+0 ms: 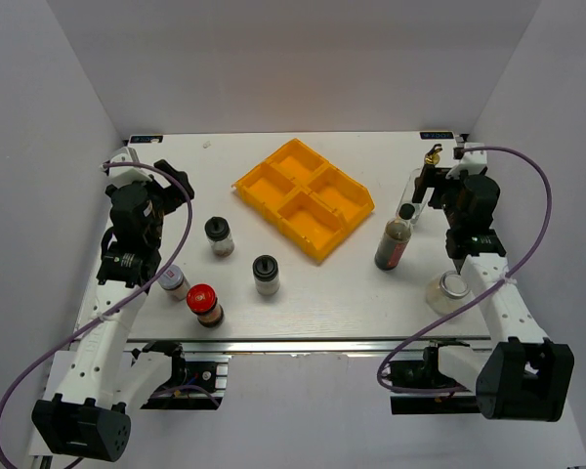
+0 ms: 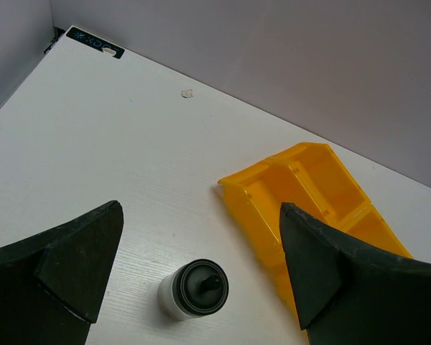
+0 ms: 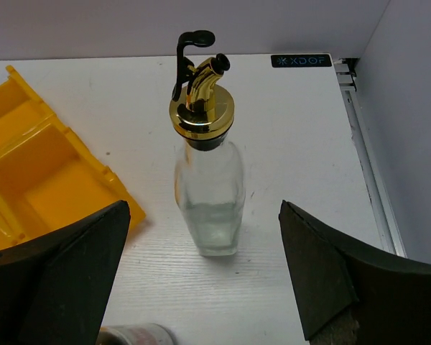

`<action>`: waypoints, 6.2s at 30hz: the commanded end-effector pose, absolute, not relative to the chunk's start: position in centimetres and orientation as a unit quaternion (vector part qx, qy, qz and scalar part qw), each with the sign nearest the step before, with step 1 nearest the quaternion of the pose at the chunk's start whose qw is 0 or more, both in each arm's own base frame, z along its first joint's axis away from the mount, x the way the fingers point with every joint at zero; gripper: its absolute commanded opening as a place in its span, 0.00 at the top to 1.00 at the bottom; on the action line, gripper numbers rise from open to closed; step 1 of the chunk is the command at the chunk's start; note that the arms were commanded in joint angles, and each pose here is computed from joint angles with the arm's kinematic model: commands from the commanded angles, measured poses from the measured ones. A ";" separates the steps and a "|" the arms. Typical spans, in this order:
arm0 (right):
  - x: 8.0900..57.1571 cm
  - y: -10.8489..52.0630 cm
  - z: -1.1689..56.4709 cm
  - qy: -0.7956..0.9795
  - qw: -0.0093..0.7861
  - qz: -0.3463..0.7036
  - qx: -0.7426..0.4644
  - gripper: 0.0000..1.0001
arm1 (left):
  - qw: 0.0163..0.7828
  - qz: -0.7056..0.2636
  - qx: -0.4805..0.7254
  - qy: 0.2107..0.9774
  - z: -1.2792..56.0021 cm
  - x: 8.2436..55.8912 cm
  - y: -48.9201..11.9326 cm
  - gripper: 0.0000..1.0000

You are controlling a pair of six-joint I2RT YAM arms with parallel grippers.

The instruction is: Organize the condiment bottles

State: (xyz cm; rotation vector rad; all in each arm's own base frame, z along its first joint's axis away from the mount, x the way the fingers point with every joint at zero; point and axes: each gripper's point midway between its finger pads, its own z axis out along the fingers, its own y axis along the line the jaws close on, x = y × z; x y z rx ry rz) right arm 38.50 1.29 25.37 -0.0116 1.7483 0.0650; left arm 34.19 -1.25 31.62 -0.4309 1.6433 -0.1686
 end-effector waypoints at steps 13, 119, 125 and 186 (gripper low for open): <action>44.5 3.2 27.8 0.714 0.696 0.065 -0.047 0.11 | 0.659 -0.068 -0.184 0.726 31.2 34.6 -1.2 0.02; 35.5 -2.8 35.5 0.739 0.625 0.005 0.252 0.11 | 0.551 -0.398 0.258 0.687 33.8 26.8 -30.8 0.02; 33.1 -6.9 31.7 0.774 0.577 0.016 0.261 0.11 | 0.539 -0.358 0.367 0.668 30.8 24.2 -41.0 0.02; 30.2 -7.6 31.5 0.743 0.622 0.003 0.247 0.11 | 0.763 -0.076 -0.010 0.642 48.3 41.6 -20.1 1.00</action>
